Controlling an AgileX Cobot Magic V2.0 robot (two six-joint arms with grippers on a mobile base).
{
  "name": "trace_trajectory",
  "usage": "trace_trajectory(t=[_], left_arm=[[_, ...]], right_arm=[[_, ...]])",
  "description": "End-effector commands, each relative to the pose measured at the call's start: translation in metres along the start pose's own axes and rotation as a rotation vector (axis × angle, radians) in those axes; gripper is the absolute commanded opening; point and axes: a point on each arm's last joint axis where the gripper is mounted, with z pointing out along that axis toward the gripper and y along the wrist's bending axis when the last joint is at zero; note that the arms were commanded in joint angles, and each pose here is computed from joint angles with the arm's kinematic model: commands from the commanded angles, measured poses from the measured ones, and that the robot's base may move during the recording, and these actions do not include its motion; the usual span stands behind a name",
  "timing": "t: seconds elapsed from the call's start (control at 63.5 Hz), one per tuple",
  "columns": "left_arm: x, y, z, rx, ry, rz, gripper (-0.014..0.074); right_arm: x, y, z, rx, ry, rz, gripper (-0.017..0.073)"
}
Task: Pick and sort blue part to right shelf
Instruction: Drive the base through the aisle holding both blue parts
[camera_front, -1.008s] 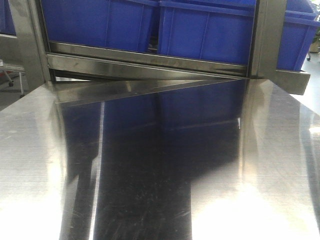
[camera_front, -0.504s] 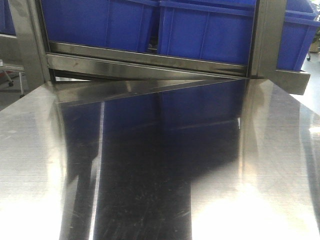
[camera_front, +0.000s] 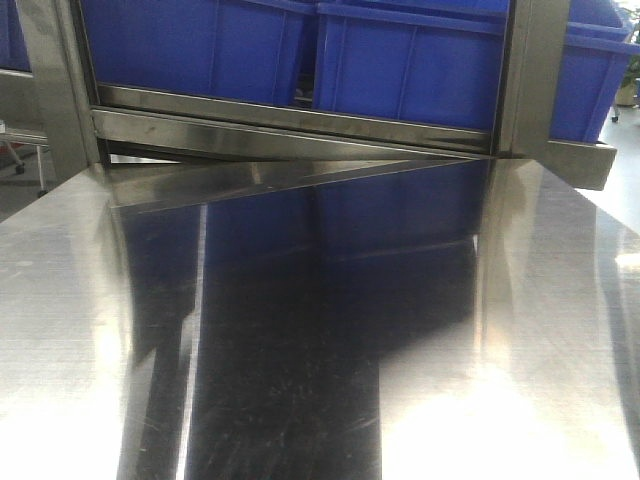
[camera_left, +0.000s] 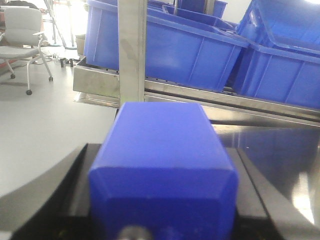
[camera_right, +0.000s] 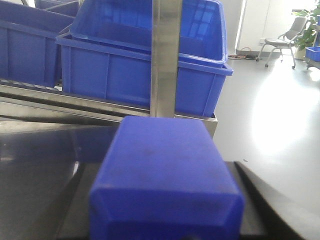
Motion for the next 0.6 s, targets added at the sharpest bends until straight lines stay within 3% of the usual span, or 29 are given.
trace_trajectory(t=[0.0, 0.583], left_arm=[[-0.0162, -0.0016, -0.002, 0.011, -0.105, -0.007, 0.0353], [-0.0162, -0.0016, -0.002, 0.011, -0.105, -0.007, 0.0353]], right_arm=[[-0.017, 0.0004, -0.0012, -0.001, -0.11, -0.018, 0.0412], [-0.017, 0.0004, -0.0012, -0.001, -0.11, -0.018, 0.0412]])
